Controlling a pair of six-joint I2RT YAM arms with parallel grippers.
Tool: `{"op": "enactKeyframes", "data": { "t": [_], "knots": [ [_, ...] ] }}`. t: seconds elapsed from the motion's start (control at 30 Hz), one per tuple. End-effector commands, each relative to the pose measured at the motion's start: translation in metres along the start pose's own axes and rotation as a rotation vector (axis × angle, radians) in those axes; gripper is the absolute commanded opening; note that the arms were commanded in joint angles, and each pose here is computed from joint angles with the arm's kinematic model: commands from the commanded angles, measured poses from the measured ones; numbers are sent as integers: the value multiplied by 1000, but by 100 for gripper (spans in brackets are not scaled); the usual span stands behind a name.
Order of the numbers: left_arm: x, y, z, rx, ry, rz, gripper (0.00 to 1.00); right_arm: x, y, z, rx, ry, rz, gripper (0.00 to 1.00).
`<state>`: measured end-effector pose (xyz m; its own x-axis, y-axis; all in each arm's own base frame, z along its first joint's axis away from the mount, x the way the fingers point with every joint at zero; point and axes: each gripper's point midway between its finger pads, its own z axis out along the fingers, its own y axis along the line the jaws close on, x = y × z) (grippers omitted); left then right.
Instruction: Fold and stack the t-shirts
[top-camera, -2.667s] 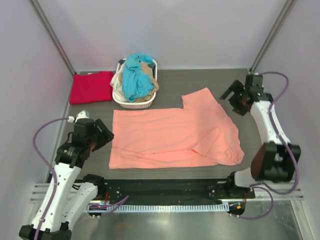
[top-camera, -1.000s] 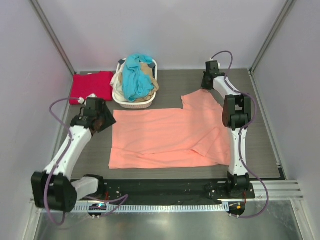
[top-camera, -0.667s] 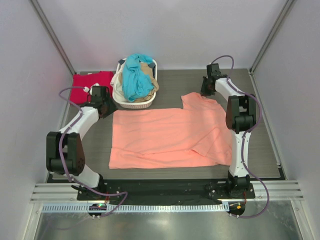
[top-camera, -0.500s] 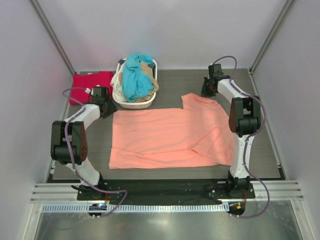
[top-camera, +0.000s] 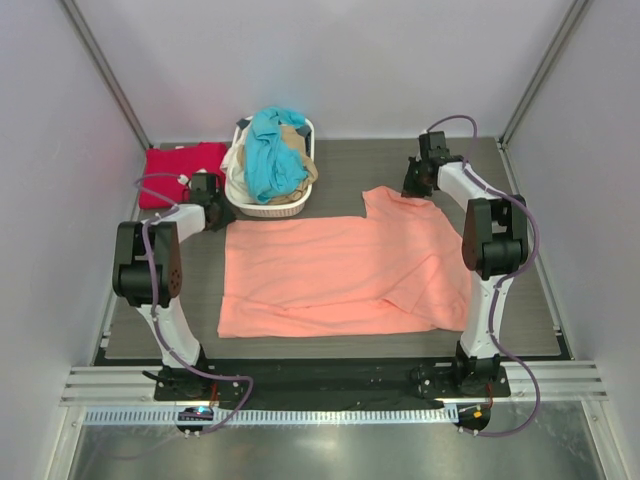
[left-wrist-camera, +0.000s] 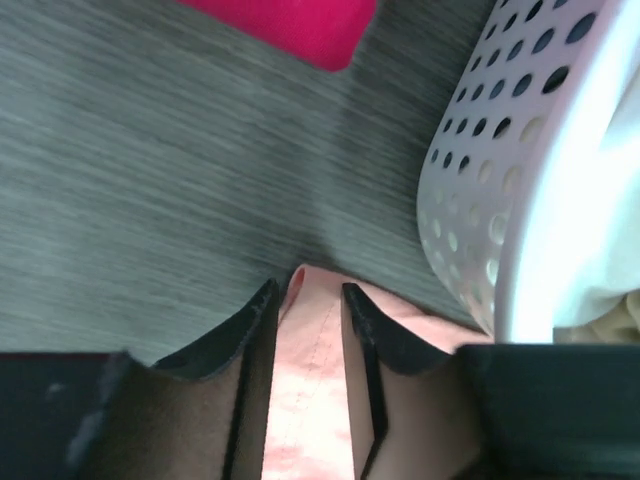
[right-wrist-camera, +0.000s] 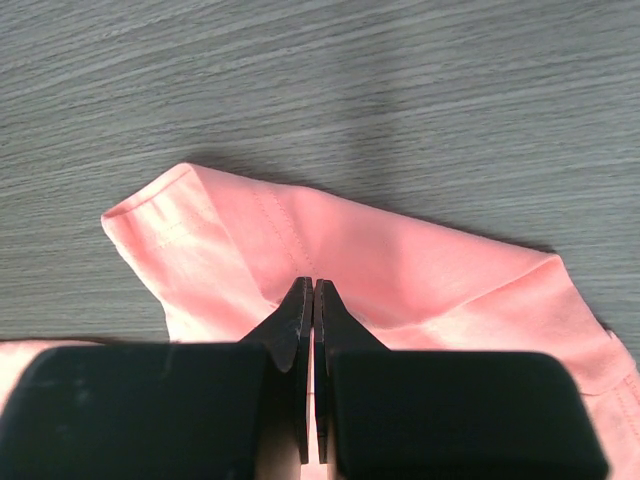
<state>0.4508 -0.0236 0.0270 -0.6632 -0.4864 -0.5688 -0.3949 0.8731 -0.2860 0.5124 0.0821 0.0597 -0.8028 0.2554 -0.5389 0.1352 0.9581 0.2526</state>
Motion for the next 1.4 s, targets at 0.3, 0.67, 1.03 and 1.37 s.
{"op": "enactKeyframes", "data": {
  "t": [0.3,0.67,1.03,1.37],
  "knots": [
    [-27,-21,-7,89,-71,-29,0,-27,17,-27,-52,-90,-8,1],
    [-52,-41,-75,198,-173,-31,0,-35,26,-94,-94,-179,-5,1],
    [-24,-22,-122,217,-214,-54,0,35,-15,-154,13,-223,73,1],
    [-6,-7,-140,212,-237,-67,0,68,-37,-213,35,-357,186,1]
  ]
}}
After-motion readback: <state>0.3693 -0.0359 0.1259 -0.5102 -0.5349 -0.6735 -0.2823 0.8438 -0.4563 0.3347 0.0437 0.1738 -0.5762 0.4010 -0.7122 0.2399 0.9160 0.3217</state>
